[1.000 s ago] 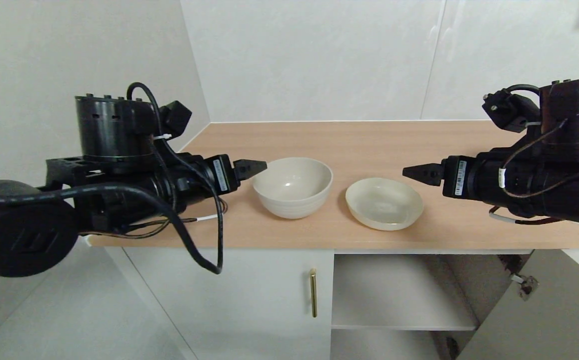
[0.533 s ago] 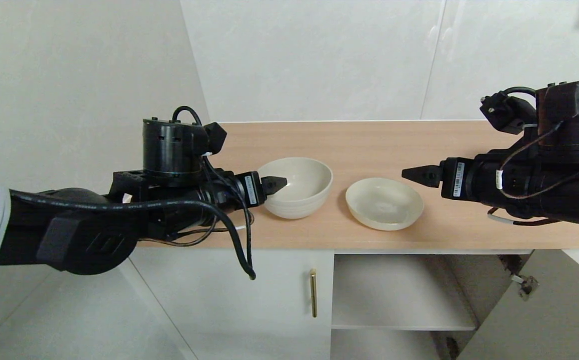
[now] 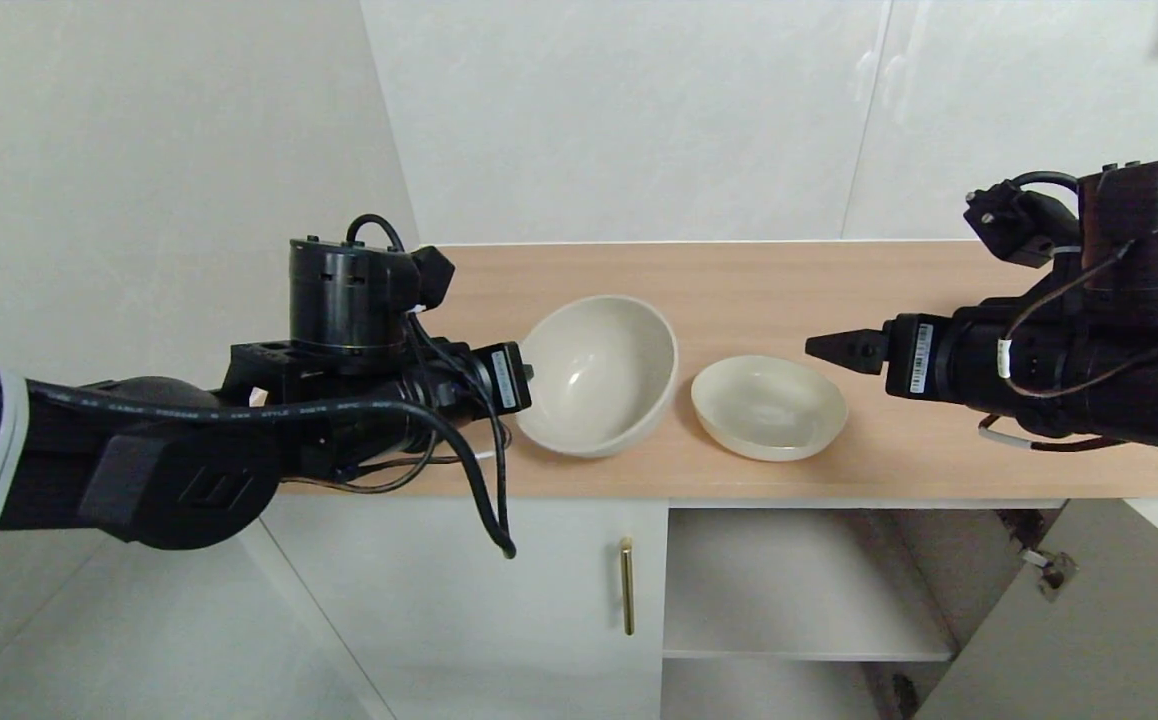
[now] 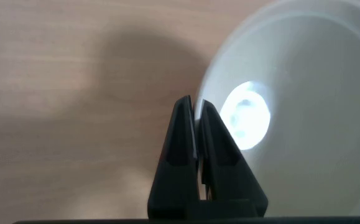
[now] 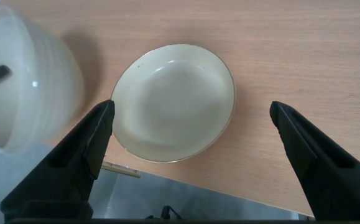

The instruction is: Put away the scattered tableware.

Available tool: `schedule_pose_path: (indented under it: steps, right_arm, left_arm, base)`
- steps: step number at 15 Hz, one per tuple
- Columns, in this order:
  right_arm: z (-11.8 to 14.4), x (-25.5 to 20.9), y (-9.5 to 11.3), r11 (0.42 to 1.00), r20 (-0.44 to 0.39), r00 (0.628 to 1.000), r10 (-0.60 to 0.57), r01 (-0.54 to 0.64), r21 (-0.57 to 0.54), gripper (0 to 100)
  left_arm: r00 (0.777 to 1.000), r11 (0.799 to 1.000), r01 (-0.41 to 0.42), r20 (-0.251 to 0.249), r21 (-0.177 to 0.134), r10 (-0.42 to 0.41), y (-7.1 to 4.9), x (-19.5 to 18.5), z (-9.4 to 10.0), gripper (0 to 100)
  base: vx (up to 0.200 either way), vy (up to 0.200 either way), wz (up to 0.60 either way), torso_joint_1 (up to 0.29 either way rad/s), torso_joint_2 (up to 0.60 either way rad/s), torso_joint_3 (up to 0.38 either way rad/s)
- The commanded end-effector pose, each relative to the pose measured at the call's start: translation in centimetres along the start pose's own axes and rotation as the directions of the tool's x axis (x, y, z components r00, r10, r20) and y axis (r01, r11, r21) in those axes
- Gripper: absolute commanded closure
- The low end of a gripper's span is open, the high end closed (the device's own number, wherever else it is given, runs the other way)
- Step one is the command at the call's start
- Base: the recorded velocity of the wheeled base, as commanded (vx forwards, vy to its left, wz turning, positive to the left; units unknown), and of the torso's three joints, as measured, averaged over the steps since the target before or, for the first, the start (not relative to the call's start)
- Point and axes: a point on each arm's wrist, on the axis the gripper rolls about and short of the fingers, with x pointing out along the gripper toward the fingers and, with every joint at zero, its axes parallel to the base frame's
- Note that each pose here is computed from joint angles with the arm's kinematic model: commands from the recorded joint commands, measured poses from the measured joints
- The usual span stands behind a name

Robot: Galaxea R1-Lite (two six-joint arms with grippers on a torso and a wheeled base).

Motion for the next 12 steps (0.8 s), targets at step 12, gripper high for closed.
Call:
schedule_pose_path:
  steps: [12]
  right_arm:
    - [-2.3, 4.8, -0.4, 0.967, -0.178, 0.951, -0.254, 0.244, -0.079, 0]
  left_arm:
    - [0.999, 0.999, 0.018, 0.028, -0.028, -0.017, -0.3, -1.1, 0.8, 100]
  base:
    - [0.0, 0.0, 0.0, 0.0, 0.0, 0.0]
